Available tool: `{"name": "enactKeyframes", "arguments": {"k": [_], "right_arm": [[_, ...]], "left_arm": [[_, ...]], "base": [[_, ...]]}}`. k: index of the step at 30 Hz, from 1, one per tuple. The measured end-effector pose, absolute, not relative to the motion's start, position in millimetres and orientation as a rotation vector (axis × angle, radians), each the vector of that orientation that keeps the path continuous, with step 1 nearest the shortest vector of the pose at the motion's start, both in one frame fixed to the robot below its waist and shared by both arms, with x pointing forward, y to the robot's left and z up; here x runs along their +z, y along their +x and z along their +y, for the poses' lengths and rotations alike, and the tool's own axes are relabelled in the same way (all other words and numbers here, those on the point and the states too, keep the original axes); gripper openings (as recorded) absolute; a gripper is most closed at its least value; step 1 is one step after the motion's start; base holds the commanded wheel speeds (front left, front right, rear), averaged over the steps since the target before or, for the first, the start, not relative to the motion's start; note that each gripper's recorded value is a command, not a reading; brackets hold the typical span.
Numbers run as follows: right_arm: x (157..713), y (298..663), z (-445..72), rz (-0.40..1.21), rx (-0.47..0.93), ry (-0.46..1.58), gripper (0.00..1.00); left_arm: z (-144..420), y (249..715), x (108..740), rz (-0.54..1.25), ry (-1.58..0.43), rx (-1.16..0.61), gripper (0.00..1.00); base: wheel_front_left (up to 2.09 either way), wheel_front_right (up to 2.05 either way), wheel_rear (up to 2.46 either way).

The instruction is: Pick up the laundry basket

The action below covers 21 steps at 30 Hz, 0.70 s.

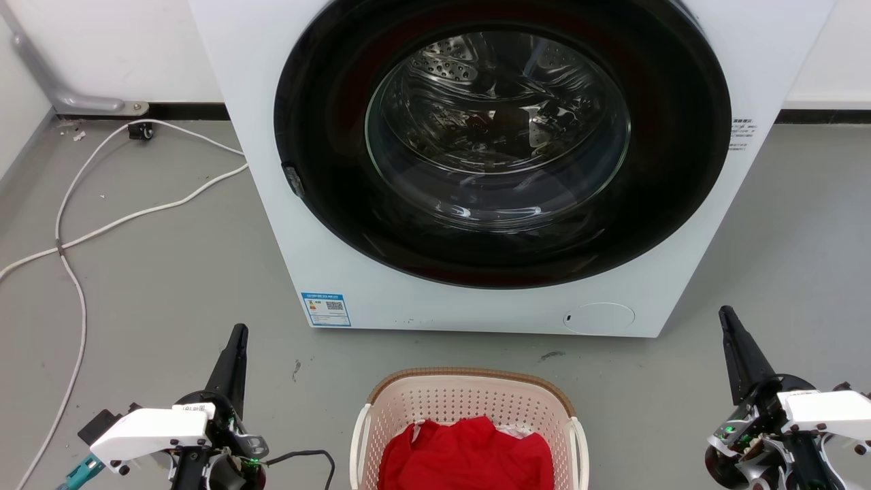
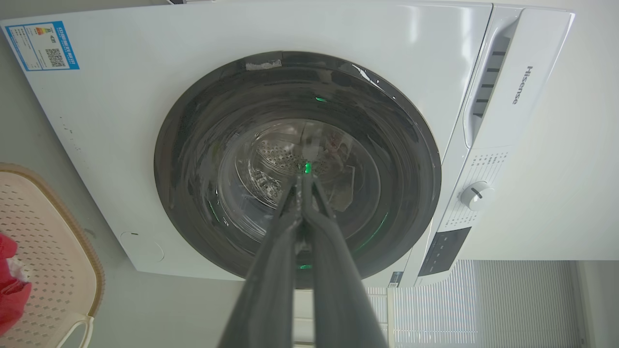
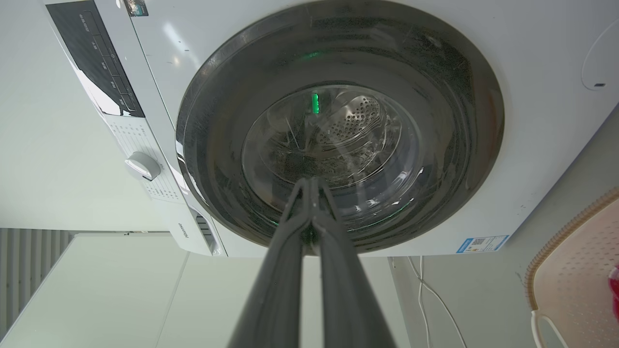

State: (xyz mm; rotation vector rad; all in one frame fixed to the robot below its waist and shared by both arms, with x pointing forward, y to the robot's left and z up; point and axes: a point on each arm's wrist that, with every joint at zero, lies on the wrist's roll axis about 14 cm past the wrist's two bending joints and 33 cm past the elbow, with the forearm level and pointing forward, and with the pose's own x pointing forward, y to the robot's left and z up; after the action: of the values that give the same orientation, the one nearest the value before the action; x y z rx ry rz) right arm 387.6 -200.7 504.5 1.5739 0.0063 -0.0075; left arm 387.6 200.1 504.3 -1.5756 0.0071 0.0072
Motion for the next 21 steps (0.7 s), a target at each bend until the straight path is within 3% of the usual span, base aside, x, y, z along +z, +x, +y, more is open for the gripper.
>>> {"name": "enactKeyframes", "arguments": {"k": [14, 15, 21], "right_arm": [[504.4, 387.5, -200.6, 0.008, -0.006, 1.574, 0.00], [503.0, 387.0, -200.5, 0.011, -0.010, 1.574, 1.00], [487.5, 378.8, -202.5, 0.032, -0.061, 1.569, 1.00]], "left_arm": [[199.9, 387.5, 504.4, 0.008, -1.576, 0.005, 0.00], [199.7, 387.0, 502.7, 0.012, -1.577, 0.009, 1.00], [200.0, 380.8, 491.9, 0.026, -1.569, 0.046, 1.00]], "base": [[0.00, 0.00, 0.00], [0.00, 0.00, 0.00], [0.00, 0.00, 0.00]]}}
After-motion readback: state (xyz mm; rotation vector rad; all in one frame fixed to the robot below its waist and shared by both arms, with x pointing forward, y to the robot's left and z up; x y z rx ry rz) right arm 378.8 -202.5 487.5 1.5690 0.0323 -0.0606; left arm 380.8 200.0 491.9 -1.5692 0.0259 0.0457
